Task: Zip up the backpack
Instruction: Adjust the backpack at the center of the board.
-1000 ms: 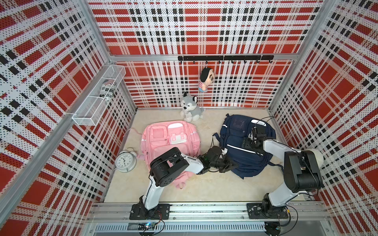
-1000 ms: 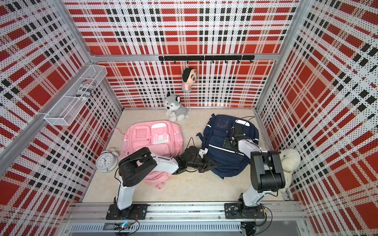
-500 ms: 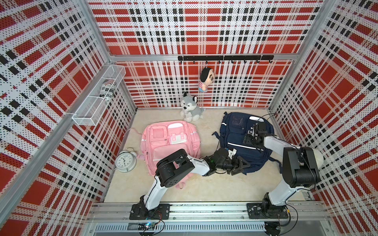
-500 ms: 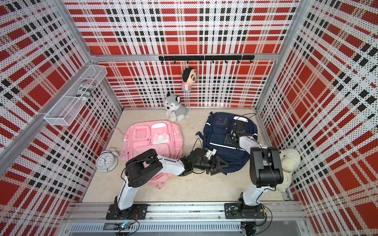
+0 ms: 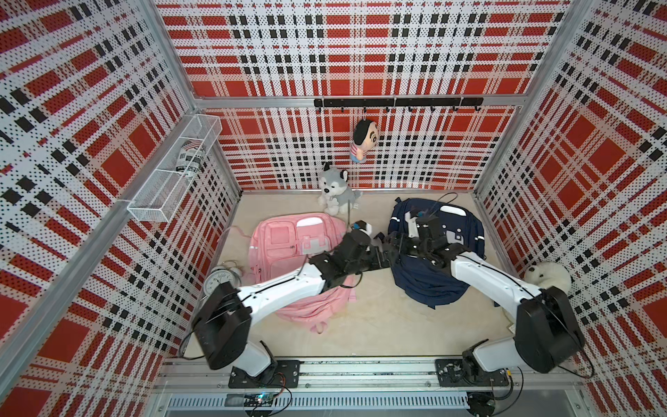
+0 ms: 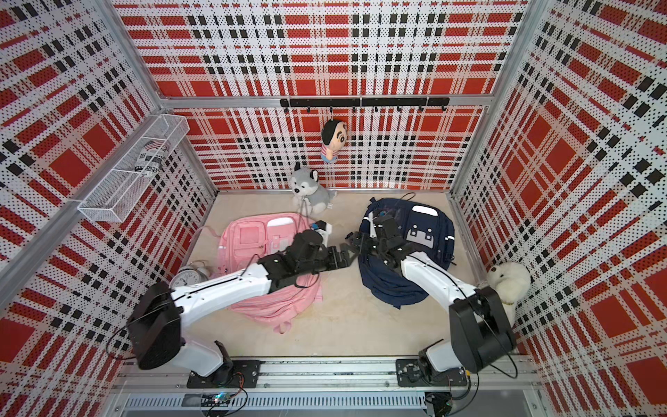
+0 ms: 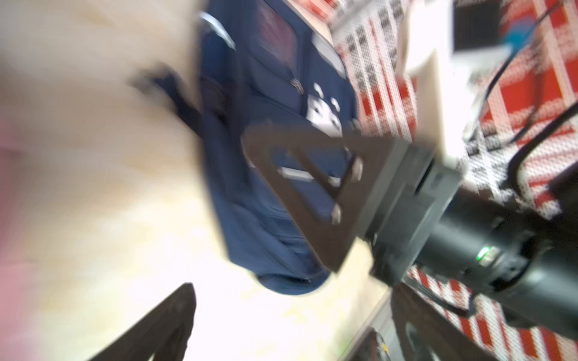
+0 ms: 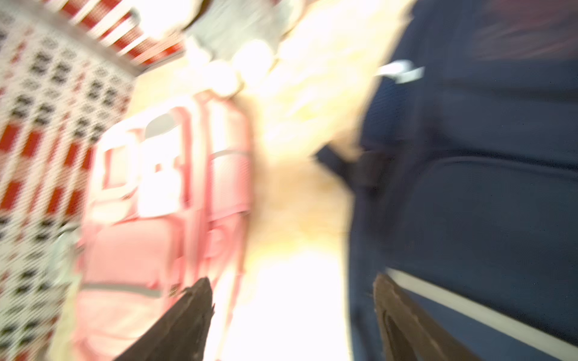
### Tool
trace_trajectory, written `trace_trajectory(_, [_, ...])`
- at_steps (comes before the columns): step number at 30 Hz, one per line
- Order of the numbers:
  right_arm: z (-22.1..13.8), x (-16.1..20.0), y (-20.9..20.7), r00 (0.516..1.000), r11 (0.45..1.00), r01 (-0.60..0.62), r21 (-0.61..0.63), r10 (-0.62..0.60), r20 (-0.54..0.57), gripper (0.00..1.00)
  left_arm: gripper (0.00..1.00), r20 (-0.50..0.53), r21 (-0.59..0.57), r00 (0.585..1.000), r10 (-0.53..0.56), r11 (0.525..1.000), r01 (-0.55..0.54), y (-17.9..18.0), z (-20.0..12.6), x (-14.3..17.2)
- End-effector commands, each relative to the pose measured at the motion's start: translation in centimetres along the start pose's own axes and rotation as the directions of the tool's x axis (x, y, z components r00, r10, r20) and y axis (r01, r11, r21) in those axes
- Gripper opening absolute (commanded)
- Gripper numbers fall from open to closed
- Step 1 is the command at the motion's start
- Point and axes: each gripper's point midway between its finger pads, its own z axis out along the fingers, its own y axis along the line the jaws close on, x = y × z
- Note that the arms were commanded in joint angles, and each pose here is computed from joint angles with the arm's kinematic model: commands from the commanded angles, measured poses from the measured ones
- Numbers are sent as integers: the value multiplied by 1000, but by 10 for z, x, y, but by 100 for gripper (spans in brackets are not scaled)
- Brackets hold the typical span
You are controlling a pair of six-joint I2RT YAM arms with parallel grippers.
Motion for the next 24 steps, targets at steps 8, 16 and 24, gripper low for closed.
trace_trajectory(8, [89,96,60,950,988,-57,-143,10,-313,81,98,264,-398,965,-3,911,111,165,-127,-72])
trace_trajectory(16, [105,99,68,942,987,-78,-142,26,-335,82,98,357,-453,934,-31,868,202,210,-175,-87])
trace_trajectory(24, [129,112,49,900,998,61,19,-47,-432,77,98,414,-545,910,-6,800,253,240,-203,-89])
